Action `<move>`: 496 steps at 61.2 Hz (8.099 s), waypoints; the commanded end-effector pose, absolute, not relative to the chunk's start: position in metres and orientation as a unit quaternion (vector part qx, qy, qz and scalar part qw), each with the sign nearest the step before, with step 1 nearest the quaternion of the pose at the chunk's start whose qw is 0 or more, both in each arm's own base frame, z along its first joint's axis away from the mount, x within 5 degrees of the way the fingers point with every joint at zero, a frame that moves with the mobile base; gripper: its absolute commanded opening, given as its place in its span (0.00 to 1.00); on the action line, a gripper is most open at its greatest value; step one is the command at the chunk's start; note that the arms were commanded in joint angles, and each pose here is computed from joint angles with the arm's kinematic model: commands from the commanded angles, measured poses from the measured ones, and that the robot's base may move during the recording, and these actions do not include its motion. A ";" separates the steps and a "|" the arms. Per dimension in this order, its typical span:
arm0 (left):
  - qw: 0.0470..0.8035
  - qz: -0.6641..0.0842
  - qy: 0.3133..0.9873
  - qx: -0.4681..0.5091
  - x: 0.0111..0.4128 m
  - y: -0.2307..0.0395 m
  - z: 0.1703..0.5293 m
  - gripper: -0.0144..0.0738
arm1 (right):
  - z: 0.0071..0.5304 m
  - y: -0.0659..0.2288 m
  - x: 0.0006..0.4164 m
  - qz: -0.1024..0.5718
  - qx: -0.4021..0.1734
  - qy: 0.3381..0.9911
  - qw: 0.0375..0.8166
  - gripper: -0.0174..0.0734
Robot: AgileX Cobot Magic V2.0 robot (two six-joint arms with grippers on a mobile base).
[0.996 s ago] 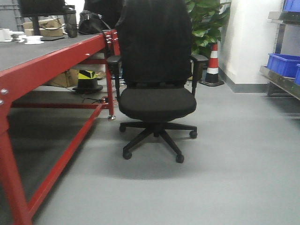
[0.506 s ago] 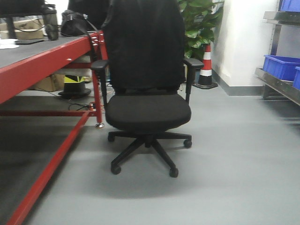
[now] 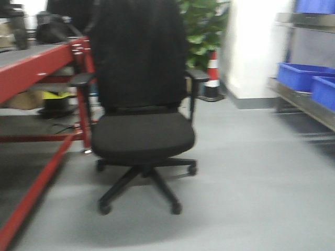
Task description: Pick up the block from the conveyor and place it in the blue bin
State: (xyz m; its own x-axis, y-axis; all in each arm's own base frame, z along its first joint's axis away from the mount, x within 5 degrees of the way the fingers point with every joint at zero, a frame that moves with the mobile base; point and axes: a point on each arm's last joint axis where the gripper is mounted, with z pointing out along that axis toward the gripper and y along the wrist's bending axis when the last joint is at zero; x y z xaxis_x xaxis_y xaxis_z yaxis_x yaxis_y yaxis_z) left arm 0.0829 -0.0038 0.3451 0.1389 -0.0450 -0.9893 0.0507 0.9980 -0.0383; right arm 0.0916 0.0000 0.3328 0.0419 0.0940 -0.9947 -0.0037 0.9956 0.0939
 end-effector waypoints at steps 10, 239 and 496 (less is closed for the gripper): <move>0.762 -0.033 0.647 0.001 0.082 -0.004 0.347 0.04 | 0.334 0.000 0.091 0.033 0.033 0.683 0.729 0.02; 0.762 -0.033 0.647 0.001 0.082 -0.004 0.347 0.04 | 0.334 0.000 0.091 0.033 0.033 0.683 0.729 0.02; 0.759 -0.149 0.631 0.064 0.060 -0.018 0.343 0.04 | 0.337 0.029 0.107 0.111 -0.079 0.682 0.718 0.02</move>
State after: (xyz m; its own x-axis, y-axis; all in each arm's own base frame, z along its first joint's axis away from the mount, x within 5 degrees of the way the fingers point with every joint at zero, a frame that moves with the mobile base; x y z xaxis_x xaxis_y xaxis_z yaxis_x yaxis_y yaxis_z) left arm 0.0616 -0.0192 0.3421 0.1380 -0.1354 -0.9811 0.3091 0.9470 -0.0872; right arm 0.1103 0.0309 0.3355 0.0220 0.0476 -0.9986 -0.2709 0.9618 0.0399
